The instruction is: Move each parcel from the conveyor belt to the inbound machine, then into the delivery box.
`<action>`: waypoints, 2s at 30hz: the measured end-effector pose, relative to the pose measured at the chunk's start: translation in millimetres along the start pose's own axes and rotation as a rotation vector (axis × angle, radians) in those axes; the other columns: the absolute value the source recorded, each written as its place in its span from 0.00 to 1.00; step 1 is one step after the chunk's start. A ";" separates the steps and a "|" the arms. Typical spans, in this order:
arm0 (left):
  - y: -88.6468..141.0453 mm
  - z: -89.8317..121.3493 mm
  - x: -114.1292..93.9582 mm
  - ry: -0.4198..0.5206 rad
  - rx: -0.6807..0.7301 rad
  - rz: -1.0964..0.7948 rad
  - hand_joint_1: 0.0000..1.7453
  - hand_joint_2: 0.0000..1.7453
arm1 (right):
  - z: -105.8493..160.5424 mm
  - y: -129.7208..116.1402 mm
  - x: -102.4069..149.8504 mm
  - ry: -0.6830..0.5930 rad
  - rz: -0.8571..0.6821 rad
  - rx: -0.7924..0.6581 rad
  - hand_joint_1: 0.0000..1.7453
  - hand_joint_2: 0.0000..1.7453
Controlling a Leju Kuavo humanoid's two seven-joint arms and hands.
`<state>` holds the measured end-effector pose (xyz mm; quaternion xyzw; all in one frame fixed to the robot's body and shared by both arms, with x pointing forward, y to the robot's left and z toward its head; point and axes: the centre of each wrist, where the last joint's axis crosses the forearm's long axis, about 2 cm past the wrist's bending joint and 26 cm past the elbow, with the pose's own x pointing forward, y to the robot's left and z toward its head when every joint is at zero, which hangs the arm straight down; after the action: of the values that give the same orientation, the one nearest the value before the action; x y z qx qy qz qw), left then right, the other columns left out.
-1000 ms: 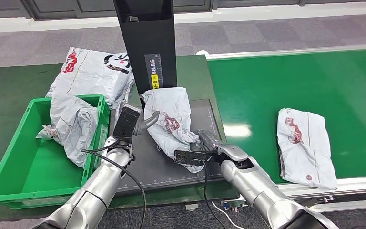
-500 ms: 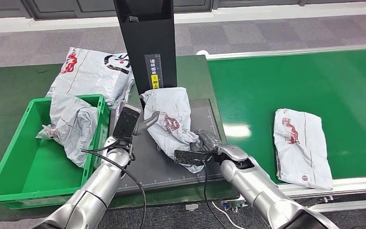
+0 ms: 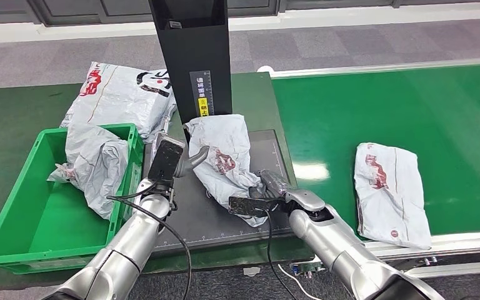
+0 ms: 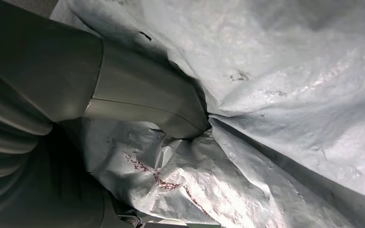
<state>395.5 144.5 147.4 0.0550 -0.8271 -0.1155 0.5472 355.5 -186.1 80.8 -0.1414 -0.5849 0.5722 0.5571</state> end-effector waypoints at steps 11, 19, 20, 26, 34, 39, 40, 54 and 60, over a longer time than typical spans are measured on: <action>5.2 12.1 -6.0 -0.112 0.075 -0.038 0.00 1.00 | 22.6 0.9 -7.4 -0.276 -0.541 -0.573 0.00 1.00; 9.3 18.7 -9.3 -0.114 0.087 -0.040 0.00 1.00 | 37.3 -10.1 -15.8 -0.270 -0.567 -0.681 0.00 1.00; 9.5 18.8 -9.3 -0.115 0.087 -0.041 0.00 1.00 | 37.9 -10.8 -15.9 -0.271 -0.566 -0.686 0.00 1.00; 10.4 19.1 -9.7 -0.116 0.088 -0.042 0.00 1.00 | 40.6 -13.2 -17.5 -0.272 -0.568 -0.704 0.00 1.00; 8.2 17.6 -11.4 -0.037 0.063 0.032 0.00 1.00 | 44.2 -11.9 -20.0 -0.219 -0.567 -0.729 0.00 1.00; 5.2 14.1 -13.9 -0.008 0.028 0.039 0.00 1.00 | 47.0 -9.2 -21.5 -0.202 -0.561 -0.750 0.00 1.00; 4.0 13.5 -13.6 -0.001 0.008 0.029 0.00 1.00 | 48.0 -9.8 -22.0 -0.200 -0.555 -0.769 0.00 1.00; -27.3 35.7 -20.9 0.033 -0.402 -0.297 0.00 1.00 | 77.0 -18.9 -58.5 -0.097 -0.603 -0.933 0.00 1.00; -31.7 43.8 -26.0 0.045 -0.473 -0.340 0.00 1.00 | 84.8 -14.3 -65.6 -0.082 -0.604 -0.929 0.00 1.00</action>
<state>364.4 125.3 99.8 0.0665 -0.7437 -0.3940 0.5360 315.5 -286.5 83.9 -0.1761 -0.8115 0.0740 0.5523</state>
